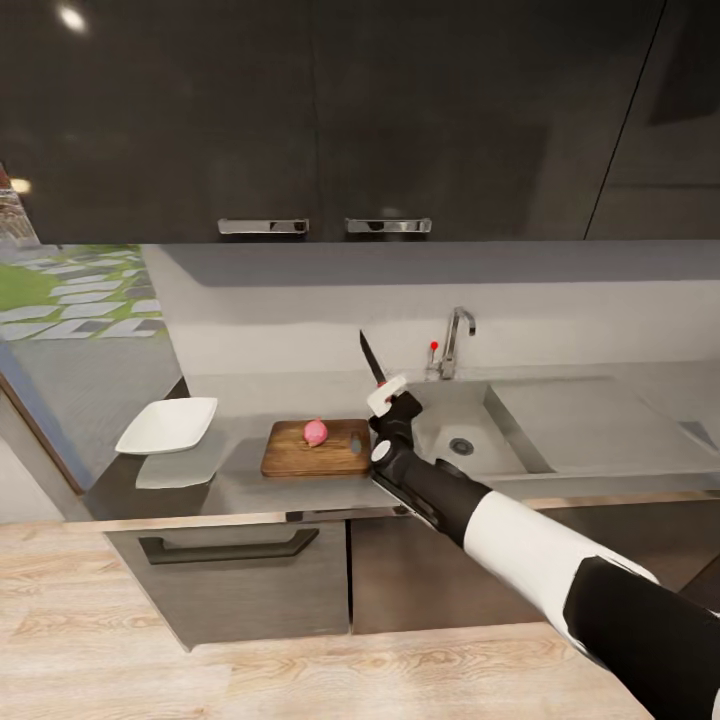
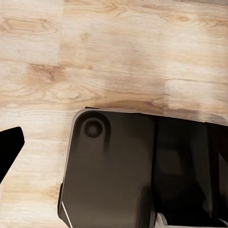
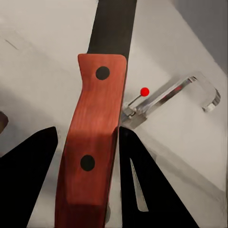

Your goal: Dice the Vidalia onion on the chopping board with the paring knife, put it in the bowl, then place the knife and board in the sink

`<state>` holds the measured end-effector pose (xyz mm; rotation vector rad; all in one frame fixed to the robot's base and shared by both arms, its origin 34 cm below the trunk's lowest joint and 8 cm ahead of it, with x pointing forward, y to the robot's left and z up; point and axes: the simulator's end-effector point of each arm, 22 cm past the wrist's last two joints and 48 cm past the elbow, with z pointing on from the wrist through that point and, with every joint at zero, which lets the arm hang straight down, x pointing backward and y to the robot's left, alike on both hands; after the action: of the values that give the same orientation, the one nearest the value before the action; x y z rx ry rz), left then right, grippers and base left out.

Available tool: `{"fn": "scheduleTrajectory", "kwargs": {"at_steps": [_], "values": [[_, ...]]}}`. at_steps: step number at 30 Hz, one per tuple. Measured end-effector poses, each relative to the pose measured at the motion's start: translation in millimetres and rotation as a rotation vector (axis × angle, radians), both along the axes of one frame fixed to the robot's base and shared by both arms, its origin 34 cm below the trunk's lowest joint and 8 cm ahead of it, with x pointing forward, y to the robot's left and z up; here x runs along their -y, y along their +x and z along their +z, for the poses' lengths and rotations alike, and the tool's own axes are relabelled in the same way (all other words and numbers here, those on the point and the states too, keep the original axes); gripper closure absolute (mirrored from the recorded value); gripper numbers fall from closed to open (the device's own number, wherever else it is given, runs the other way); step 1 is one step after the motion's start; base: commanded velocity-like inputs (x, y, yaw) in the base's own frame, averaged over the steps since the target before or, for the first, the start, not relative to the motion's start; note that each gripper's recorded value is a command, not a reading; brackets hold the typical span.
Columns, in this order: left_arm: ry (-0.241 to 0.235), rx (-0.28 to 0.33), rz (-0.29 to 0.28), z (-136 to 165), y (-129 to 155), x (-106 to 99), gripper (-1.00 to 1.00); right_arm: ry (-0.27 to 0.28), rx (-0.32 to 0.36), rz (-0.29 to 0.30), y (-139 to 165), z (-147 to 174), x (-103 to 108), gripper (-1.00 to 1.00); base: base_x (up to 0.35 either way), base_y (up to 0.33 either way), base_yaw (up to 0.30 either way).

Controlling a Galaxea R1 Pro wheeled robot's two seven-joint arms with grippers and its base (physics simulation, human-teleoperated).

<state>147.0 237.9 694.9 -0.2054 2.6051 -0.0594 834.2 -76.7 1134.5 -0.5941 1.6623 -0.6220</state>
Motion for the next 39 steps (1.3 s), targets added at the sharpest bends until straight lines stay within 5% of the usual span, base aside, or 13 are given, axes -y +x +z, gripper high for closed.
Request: {"fn": "scheduleTrajectory", "kwargs": {"at_steps": [6, 14, 22, 39], "values": [[0.000, 0.000, 0.000, 0.0, -0.1, 0.0, -1.00, -0.085, 0.005, 0.063, -9.7, -11.0, -18.8, 1.00, 0.000, 0.000, 0.000], [0.000, 0.000, 0.000, 0.0, -0.1, -0.2, -1.00, -0.104, 0.001, 0.081, -14.0, -16.8, -25.0, 1.00, 0.004, 0.002, 0.000], [0.001, 0.003, 0.000, 0.5, 1.2, -0.6, -1.00, -0.142, -0.076, 0.185, -29.5, -47.6, -50.8, 1.00, 0.157, 0.115, 0.000], [0.001, 0.002, 0.000, 0.2, 0.7, -0.6, -1.00, -0.169, -0.189, 0.238, -38.3, -74.0, -58.4, 1.00, 0.049, 0.037, 0.000]]}}
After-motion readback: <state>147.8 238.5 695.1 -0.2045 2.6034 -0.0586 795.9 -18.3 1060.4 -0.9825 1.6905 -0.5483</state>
